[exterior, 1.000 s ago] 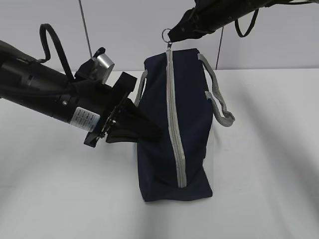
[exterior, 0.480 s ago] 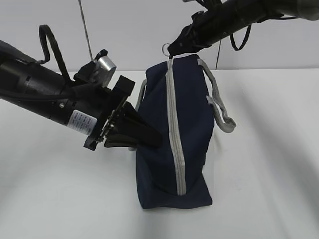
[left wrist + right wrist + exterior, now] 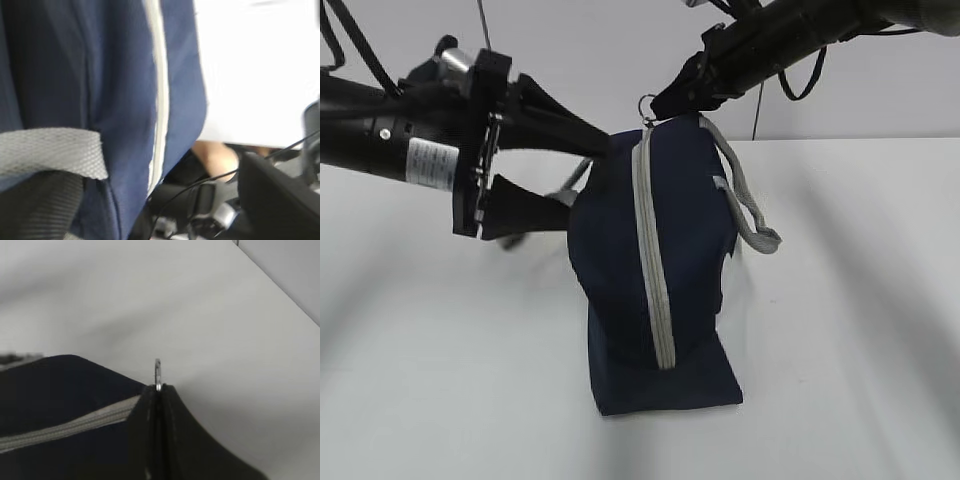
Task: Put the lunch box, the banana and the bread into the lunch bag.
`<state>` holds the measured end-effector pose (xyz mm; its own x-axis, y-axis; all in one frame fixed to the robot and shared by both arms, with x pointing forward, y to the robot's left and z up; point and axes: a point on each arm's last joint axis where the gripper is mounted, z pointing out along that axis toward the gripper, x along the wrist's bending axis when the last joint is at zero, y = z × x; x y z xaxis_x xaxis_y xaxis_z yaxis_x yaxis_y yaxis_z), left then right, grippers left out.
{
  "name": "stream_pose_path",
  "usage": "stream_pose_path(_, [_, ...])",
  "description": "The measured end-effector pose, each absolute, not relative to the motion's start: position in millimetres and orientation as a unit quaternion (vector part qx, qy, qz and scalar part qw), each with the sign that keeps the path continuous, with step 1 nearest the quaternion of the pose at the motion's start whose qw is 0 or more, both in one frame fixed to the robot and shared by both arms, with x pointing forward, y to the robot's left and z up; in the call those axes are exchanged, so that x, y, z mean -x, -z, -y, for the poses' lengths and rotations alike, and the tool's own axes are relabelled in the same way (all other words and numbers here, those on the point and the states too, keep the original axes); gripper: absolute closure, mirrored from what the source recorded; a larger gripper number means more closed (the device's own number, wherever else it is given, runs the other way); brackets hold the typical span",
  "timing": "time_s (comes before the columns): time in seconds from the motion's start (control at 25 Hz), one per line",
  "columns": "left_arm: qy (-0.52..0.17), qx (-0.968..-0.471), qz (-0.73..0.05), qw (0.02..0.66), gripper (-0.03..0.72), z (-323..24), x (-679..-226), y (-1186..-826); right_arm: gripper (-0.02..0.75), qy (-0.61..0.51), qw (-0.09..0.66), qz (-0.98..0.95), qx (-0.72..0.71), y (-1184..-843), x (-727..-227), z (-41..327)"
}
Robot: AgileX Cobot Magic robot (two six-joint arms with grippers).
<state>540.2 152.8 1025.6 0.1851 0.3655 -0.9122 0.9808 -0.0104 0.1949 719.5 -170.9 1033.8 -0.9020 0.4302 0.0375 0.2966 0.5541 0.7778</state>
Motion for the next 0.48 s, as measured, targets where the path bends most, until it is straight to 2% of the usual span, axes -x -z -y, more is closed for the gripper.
stream_pose_path(0.2, [0.295,-0.575,-0.594,0.479,0.124,-170,-564,-1037,0.754,-0.425,0.081,-0.881,-0.193,-1034,-719,170])
stream_pose_path(0.48, [0.274,-0.568,-0.623,0.463,0.171,-169,-599,-1030,0.754,-0.425,0.086,-0.883,-0.181,-1035,-719,170])
